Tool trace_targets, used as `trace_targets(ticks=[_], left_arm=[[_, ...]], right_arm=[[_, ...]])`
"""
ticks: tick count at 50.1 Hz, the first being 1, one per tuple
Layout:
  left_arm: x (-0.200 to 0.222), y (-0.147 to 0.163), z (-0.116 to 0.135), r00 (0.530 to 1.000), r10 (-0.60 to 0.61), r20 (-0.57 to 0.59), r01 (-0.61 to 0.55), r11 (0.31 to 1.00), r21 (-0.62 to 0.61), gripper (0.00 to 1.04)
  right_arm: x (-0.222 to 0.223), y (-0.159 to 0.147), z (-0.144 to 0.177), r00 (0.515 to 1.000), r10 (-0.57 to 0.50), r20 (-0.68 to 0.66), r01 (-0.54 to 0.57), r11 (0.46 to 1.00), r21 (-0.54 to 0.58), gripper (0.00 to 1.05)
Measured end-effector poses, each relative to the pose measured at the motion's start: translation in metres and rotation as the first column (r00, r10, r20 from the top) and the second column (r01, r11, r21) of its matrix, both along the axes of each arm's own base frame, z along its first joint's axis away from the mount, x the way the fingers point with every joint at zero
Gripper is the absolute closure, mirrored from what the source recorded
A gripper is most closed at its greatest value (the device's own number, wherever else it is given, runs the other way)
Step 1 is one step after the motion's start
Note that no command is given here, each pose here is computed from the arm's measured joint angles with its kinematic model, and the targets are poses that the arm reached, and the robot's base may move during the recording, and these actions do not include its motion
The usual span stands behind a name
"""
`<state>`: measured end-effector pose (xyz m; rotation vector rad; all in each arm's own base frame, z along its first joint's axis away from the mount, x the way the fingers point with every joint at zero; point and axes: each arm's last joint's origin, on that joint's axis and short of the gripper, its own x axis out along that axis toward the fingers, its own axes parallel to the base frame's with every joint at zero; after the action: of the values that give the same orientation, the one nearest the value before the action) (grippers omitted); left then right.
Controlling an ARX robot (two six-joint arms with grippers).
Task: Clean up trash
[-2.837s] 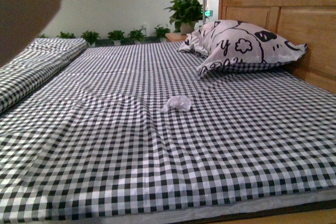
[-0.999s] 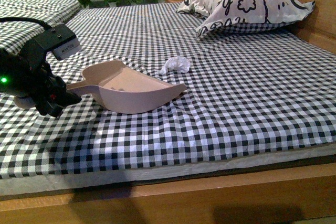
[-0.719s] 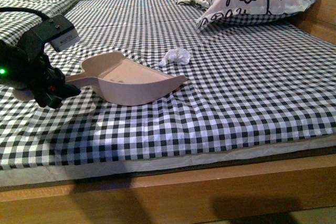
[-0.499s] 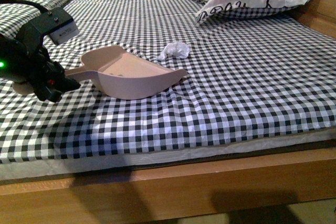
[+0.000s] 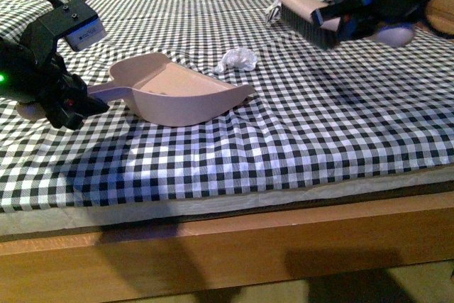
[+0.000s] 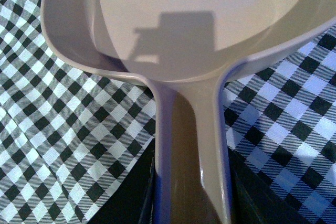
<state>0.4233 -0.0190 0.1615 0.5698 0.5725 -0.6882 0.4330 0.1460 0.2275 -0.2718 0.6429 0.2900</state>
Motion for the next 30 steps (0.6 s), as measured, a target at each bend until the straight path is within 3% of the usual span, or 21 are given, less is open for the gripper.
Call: trace_targets(ticks=[6, 22, 30], left_arm=[[0.0, 0.0, 0.0, 1.0, 0.0, 0.0, 0.0, 1.0, 0.0, 0.77], [0.0, 0.0, 0.0, 1.0, 0.0, 0.0, 0.0, 1.0, 0.0, 0.77], [0.0, 0.0, 0.0, 1.0, 0.0, 0.0, 0.0, 1.0, 0.0, 0.77]], right_arm=[[0.026, 0.021, -0.03, 0.999, 0.004, -0.043, -0.005, 1.0, -0.016, 0.84], [0.047, 0.053, -0.062, 0.998, 0.01, -0.062, -0.015, 0.996, -0.09, 0.84], [0.04, 0.059, -0.067, 0.968, 0.166, -0.186, -0.177, 0.984, -0.039, 0.84]])
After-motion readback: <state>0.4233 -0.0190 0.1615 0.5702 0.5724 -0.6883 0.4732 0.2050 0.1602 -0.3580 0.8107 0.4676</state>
